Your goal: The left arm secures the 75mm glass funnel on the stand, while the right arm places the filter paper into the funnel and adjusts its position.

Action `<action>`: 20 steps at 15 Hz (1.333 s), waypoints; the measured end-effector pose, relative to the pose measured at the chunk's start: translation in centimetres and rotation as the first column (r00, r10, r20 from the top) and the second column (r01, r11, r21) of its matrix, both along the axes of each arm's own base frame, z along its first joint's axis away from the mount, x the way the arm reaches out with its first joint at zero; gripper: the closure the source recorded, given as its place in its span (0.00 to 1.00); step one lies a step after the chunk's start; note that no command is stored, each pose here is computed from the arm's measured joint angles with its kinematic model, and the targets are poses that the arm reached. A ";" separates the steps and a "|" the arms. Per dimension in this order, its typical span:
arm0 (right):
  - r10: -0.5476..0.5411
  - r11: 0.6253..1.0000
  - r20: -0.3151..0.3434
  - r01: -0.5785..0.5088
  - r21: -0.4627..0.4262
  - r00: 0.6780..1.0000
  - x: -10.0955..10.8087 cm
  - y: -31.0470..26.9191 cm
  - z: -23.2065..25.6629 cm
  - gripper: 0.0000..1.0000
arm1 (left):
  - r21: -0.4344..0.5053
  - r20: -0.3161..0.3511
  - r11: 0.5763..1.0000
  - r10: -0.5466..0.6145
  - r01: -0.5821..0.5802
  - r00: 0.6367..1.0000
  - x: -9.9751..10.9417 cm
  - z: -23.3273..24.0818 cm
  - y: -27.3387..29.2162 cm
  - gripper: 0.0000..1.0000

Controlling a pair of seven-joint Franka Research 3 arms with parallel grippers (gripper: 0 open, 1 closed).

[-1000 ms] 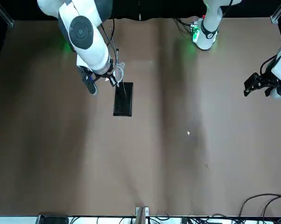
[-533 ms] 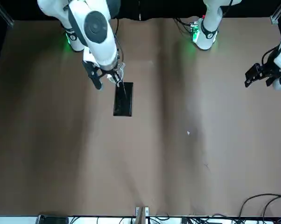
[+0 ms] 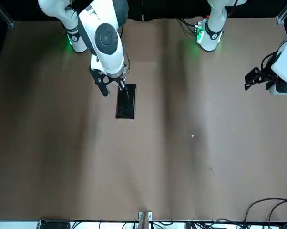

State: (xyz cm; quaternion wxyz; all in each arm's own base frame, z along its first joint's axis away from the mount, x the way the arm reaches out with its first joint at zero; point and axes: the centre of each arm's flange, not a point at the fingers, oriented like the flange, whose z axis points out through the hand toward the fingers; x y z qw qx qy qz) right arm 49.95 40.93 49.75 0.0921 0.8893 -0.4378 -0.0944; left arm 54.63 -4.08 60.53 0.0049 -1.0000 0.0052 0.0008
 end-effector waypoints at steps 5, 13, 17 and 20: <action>0.002 1.000 0.000 -0.002 0.001 1.000 0.0 0.0 0.1 0.77 | 0.000 -0.001 1.000 0.000 0.000 1.000 0.0 -0.1 0.0 0.00; 0.003 1.000 0.004 -0.003 0.005 1.000 -0.1 0.0 0.5 0.62 | 0.000 -0.001 1.000 -0.001 0.001 1.000 0.1 -0.1 -0.1 0.00; 0.005 1.000 0.009 -0.005 0.010 1.000 -0.1 0.0 0.9 0.62 | 0.000 -0.003 1.000 -0.002 0.002 1.000 0.1 -0.2 -0.1 0.00; 0.005 1.000 0.026 -0.006 0.023 1.000 -0.1 0.1 1.9 0.62 | 0.000 -0.009 1.000 -0.001 0.001 1.000 0.3 -0.6 -0.1 0.00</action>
